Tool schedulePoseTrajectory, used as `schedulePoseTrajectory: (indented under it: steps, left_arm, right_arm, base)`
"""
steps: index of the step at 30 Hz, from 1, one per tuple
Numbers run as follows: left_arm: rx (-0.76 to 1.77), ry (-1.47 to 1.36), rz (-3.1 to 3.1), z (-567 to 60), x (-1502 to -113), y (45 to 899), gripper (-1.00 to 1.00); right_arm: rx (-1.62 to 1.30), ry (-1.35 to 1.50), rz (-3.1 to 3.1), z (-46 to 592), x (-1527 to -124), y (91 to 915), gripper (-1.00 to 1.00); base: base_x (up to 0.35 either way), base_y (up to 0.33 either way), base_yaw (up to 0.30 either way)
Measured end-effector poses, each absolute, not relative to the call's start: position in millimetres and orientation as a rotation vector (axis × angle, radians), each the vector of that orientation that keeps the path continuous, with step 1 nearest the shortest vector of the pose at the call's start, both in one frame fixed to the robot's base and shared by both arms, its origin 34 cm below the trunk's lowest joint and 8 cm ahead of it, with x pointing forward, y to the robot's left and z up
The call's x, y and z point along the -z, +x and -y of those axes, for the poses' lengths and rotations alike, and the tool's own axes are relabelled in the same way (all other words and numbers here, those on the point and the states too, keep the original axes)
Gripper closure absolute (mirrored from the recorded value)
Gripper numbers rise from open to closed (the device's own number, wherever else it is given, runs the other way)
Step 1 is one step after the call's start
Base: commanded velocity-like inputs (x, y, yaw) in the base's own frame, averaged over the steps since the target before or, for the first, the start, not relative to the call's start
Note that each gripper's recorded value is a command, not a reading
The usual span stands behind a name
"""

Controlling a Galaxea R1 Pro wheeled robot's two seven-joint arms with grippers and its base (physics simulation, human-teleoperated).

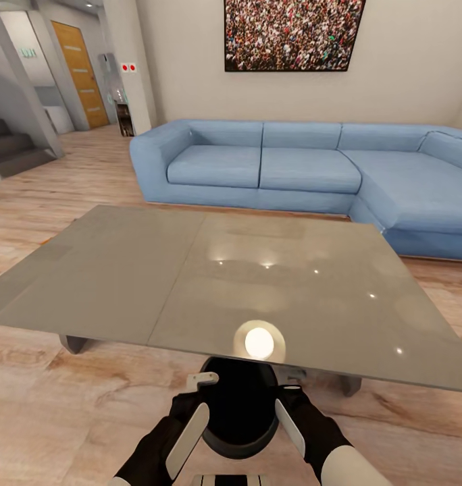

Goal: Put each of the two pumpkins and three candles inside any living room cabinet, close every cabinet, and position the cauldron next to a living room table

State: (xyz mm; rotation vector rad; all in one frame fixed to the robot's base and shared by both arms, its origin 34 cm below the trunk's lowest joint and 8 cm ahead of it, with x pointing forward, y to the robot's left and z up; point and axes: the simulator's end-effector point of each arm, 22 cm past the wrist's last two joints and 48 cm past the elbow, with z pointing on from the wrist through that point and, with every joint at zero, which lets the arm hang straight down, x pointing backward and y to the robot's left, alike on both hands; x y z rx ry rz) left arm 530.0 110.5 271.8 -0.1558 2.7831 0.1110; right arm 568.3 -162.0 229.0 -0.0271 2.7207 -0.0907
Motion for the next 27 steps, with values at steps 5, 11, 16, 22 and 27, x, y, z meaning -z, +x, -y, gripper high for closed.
schedulePoseTrajectory:
  steps: [5,11,16,22,27]
  left_arm:
    - [-0.119,-0.14,-2.784,-110.2,-273.9,530.8,1.0]
    - [-0.121,-0.144,-2.795,-109.8,-273.0,527.9,1.0]
    - [-0.075,-0.185,-2.781,-106.2,-263.6,526.3,1.0]
    - [-0.074,-0.187,-2.782,-106.1,-263.1,525.9,1.0]
    - [-0.074,-0.186,-2.782,-106.0,-263.1,526.1,1.0]
  right_arm:
    - [0.087,-0.013,-2.724,161.5,-228.6,567.5,1.0]
    - [0.086,-0.001,-2.736,161.6,-226.2,563.6,1.0]
    - [0.12,-0.064,-2.713,166.6,-230.1,570.3,1.0]
    - [0.121,-0.065,-2.714,166.7,-229.8,570.0,1.0]
    - [0.121,-0.064,-2.714,166.8,-229.7,570.0,1.0]
  base:
    - [0.065,0.0,0.0]
    - [0.007,0.0,0.0]
    - [0.082,0.0,0.0]
    - [0.061,0.0,0.0]
    - [0.006,0.0,0.0]
